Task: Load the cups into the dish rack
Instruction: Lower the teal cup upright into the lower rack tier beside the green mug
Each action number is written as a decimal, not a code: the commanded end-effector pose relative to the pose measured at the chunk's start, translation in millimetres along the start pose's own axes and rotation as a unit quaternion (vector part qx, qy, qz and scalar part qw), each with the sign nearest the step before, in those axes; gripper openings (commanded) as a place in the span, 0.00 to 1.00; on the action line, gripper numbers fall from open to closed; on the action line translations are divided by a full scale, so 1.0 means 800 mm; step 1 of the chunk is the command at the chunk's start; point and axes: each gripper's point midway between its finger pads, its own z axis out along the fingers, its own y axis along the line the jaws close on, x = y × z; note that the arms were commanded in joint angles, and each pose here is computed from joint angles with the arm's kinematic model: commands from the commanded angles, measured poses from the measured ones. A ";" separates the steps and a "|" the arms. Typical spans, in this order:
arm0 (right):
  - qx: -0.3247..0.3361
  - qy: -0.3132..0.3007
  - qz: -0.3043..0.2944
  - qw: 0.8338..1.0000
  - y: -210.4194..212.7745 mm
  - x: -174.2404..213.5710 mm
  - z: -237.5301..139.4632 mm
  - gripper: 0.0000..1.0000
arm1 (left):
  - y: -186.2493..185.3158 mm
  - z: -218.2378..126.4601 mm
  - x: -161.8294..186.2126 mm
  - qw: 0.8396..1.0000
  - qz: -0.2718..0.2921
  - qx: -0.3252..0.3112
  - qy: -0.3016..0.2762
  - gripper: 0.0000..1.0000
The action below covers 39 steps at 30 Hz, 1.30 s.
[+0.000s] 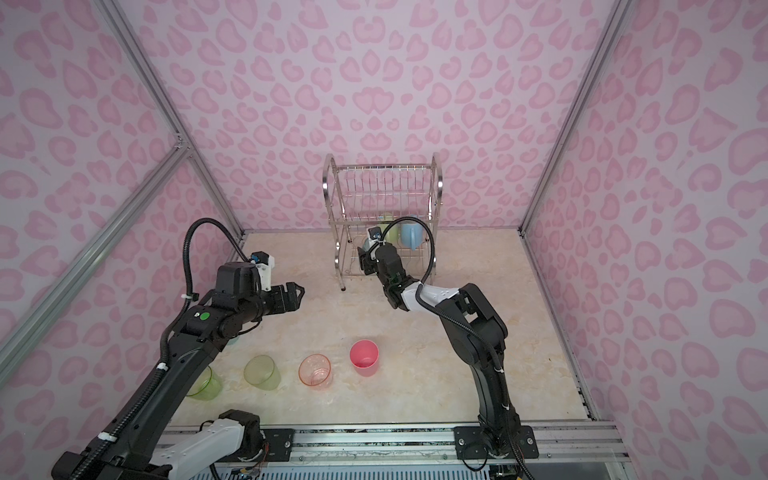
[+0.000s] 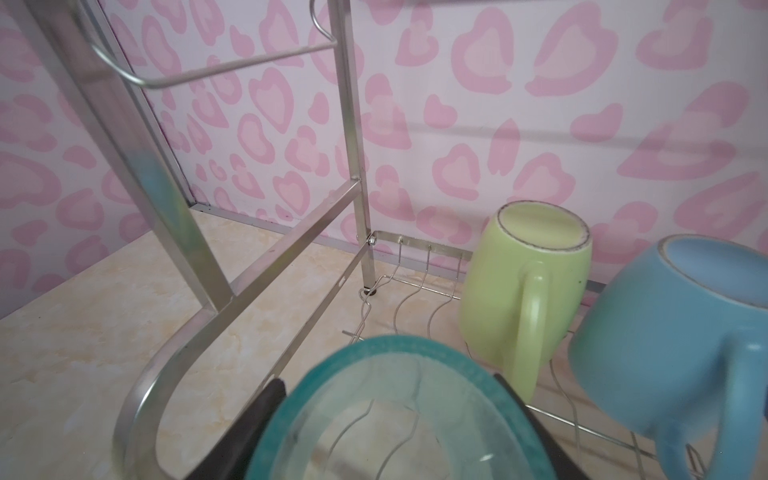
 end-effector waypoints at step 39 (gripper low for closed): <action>0.080 0.008 -0.011 0.997 -0.007 0.031 0.089 0.54 | 0.000 -0.008 -0.005 1.000 -0.004 0.007 -0.021 0.91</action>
